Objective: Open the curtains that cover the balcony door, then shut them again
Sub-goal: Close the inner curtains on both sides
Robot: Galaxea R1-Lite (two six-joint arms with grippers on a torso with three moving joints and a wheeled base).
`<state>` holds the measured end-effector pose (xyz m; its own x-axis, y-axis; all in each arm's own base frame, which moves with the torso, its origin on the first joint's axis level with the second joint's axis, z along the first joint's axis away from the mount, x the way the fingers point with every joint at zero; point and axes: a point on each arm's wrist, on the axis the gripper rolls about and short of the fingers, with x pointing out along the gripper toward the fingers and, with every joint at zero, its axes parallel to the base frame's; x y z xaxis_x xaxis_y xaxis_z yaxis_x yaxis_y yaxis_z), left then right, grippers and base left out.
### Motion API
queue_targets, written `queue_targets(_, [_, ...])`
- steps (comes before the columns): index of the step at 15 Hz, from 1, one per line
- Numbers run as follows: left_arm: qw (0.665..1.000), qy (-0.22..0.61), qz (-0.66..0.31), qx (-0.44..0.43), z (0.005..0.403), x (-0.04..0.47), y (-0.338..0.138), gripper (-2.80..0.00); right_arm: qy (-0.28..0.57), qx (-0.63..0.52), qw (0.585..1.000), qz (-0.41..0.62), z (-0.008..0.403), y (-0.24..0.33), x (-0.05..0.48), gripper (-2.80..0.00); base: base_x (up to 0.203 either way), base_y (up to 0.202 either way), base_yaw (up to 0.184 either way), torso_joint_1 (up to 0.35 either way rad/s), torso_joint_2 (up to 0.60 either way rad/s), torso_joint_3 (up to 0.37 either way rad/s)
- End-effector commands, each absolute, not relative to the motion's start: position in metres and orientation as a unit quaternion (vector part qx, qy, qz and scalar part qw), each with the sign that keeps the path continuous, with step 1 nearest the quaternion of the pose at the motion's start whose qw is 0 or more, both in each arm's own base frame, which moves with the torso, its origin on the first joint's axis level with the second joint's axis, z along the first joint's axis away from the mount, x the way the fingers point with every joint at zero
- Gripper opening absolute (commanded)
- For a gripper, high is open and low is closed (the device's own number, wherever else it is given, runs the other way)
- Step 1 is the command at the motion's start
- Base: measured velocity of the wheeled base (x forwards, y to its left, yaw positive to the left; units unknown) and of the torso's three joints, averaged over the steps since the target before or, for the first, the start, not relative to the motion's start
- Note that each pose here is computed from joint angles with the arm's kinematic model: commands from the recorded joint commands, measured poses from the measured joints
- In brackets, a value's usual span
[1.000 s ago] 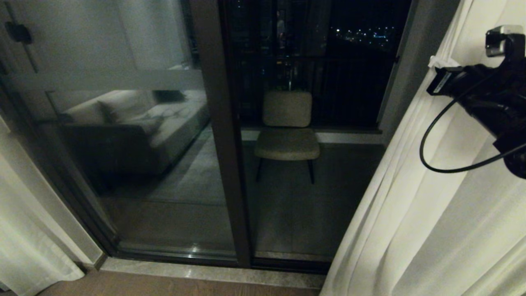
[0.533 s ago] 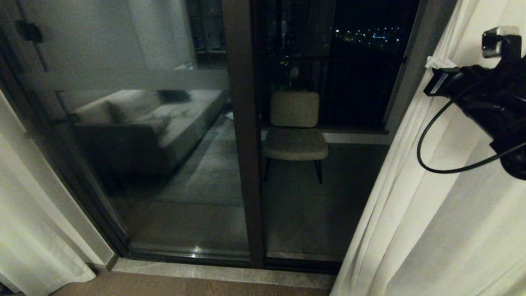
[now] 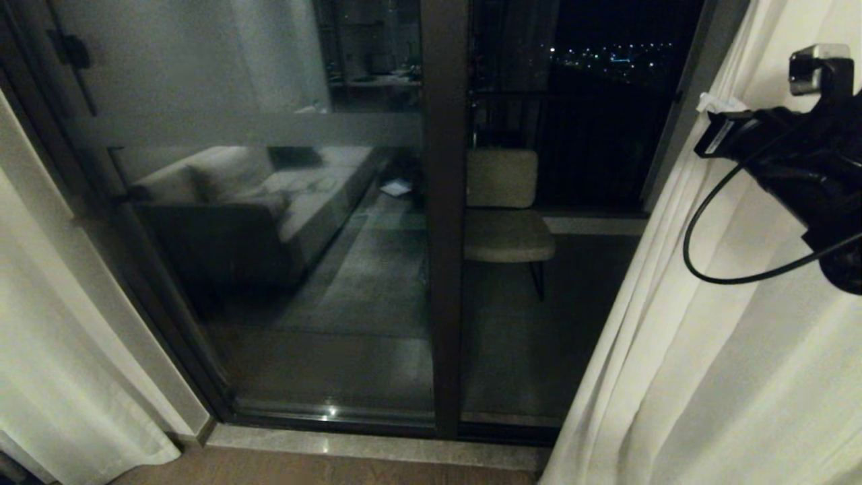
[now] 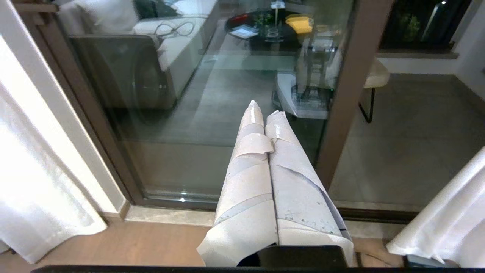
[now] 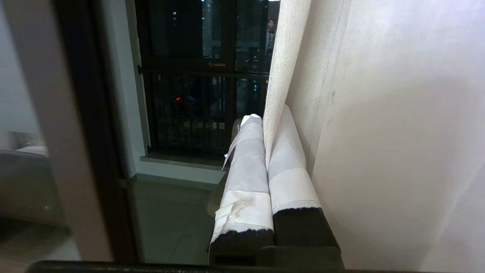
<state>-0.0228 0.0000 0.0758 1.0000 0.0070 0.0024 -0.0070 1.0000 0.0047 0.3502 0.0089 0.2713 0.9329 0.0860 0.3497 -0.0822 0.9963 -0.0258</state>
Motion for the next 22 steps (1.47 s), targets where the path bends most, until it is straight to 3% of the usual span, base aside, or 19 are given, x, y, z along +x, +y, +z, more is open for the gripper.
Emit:
queue_targets(1, [1.0, -0.002, 0.004, 0.002, 0.076, -0.023, 0.0, -2.8, -0.182, -0.006, 0.982, 0.043, 0.272, 0.009, 0.349, -2.8, 0.0, 0.186, 0.001, 0.002, 0.0, -0.001])
queue_targets(22, [1.0, -0.001, 0.004, 0.003, 0.076, -0.023, 0.0, -2.8, -0.194, -0.001, 0.979, 0.061, 0.257, 0.023, 0.384, -2.8, 0.0, 0.186, -0.001, 0.003, 0.0, 0.003])
